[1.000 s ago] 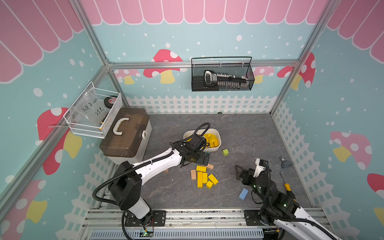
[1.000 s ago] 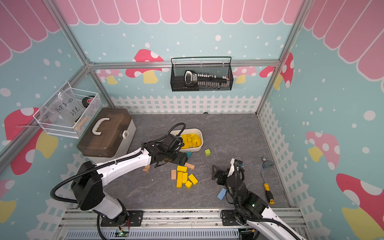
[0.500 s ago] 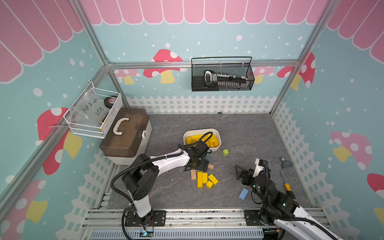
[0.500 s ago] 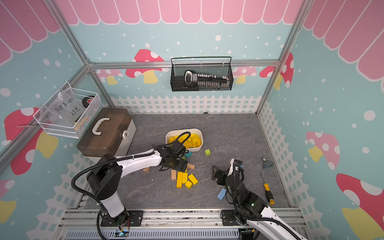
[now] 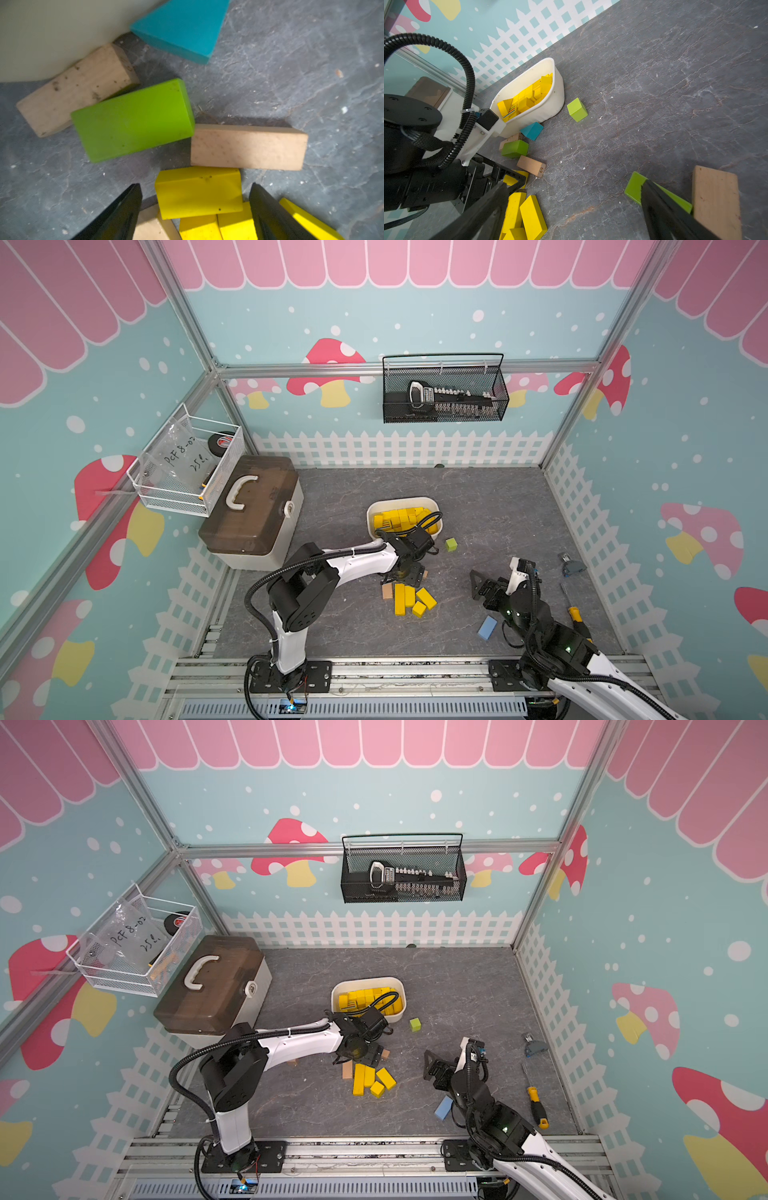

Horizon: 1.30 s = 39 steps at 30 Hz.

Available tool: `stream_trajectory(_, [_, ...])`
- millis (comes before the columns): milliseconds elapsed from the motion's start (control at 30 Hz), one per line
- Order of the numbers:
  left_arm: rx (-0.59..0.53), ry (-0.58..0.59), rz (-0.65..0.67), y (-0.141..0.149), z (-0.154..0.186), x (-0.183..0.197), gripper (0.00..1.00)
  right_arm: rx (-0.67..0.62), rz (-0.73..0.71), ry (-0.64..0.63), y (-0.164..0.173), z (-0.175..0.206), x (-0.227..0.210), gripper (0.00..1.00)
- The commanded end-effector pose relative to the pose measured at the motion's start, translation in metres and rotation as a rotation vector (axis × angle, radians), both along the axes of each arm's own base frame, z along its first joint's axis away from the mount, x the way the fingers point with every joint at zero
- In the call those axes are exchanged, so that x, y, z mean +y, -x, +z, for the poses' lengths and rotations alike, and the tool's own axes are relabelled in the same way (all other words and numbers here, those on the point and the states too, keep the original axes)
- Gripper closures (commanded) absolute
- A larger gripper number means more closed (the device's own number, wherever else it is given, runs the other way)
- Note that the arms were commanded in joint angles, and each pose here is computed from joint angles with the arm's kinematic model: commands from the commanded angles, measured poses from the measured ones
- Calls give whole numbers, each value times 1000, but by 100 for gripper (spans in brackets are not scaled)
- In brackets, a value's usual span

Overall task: Pick out the yellow building blocks
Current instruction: Pick up the building block from the center of the board.

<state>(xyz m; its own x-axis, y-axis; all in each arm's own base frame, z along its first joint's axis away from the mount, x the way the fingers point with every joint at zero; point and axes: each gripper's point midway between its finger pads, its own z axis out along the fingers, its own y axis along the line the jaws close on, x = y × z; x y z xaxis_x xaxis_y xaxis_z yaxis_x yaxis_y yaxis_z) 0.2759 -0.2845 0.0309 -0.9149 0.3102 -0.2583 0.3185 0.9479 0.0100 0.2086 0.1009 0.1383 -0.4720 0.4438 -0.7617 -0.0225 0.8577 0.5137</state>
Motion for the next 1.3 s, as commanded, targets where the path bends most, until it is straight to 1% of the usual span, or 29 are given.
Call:
stream_trajectory(0, [-26,-47,16,-5,3,7,18,7,-20,-5,0,-4,-4,1])
stream_trajectory(267, [-28,-59,3,-3,4,13,27,8,-20,-4,0,-4,-4,1])
stream_trajectory(433, [-22,-60,11,-2,3,20,29,11,-20,-3,0,-4,-4,1])
stream_trajectory(633, [-13,-34,36,-4,4,33,29,15,-18,0,0,-5,-3,1])
stream_trajectory(900, [-11,-7,57,-5,7,45,33,21,-22,4,-1,-6,-3,1])
stream_trajectory(1267, [-11,30,61,-4,13,48,38,28,-25,9,-1,-6,-3,2])
